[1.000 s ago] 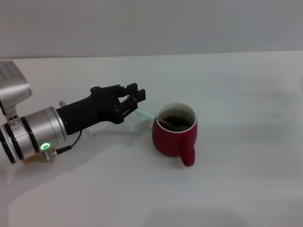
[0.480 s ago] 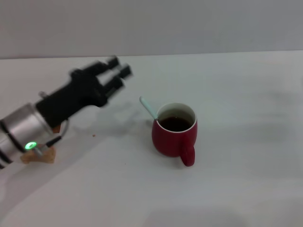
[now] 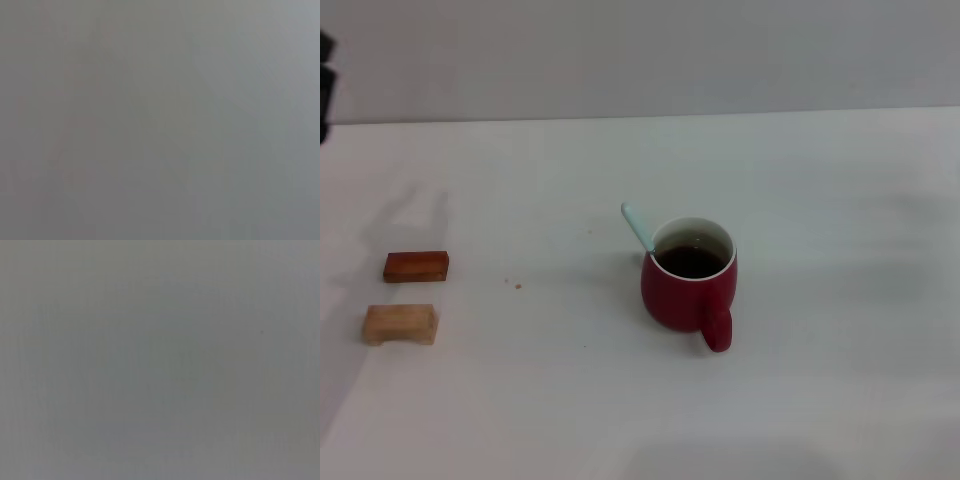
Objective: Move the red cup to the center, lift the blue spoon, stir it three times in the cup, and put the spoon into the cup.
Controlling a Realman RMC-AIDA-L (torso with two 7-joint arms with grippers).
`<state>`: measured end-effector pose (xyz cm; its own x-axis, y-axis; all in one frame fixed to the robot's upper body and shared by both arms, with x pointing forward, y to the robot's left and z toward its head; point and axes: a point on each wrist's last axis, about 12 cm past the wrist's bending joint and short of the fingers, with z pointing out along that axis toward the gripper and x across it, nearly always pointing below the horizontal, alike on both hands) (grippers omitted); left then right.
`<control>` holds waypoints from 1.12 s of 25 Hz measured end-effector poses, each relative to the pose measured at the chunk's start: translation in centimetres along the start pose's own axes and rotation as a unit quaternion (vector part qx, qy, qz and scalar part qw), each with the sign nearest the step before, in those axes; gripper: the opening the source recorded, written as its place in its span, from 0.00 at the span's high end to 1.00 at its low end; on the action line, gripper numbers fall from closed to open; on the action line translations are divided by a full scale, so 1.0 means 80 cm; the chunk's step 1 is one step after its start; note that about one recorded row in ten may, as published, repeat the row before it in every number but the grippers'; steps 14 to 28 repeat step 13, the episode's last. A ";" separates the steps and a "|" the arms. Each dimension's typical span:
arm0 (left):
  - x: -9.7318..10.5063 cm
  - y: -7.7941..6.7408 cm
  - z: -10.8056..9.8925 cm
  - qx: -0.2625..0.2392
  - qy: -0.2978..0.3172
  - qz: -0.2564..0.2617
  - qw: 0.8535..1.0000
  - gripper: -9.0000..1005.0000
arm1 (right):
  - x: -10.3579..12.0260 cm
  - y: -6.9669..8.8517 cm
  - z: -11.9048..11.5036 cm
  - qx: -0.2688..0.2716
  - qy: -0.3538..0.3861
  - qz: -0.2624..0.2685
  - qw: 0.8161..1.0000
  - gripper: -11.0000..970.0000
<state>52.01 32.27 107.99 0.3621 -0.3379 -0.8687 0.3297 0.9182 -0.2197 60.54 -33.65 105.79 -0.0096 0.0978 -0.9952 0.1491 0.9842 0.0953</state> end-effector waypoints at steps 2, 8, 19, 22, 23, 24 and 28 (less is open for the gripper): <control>0.005 0.015 -0.013 -0.060 0.012 0.022 0.998 0.47 | 0.000 -0.001 -0.001 0.002 0.000 0.001 1.000 0.39; 0.015 0.023 -0.028 -0.094 0.050 0.064 0.992 0.42 | 0.000 -0.008 -0.003 0.012 -0.004 0.003 1.000 0.39; 0.016 0.026 -0.040 -0.106 0.060 0.072 0.990 0.42 | -0.003 -0.018 -0.004 0.024 -0.013 -0.003 1.000 0.39; 0.016 0.026 -0.040 -0.106 0.060 0.072 0.990 0.42 | -0.003 -0.018 -0.004 0.024 -0.013 -0.003 1.000 0.39; 0.016 0.026 -0.040 -0.106 0.060 0.072 0.990 0.42 | -0.003 -0.018 -0.004 0.024 -0.013 -0.003 1.000 0.39; 0.016 0.026 -0.040 -0.106 0.060 0.072 0.990 0.42 | -0.003 -0.018 -0.004 0.024 -0.013 -0.003 1.000 0.39; 0.016 0.026 -0.040 -0.106 0.060 0.072 0.990 0.42 | -0.003 -0.018 -0.004 0.024 -0.013 -0.003 1.000 0.39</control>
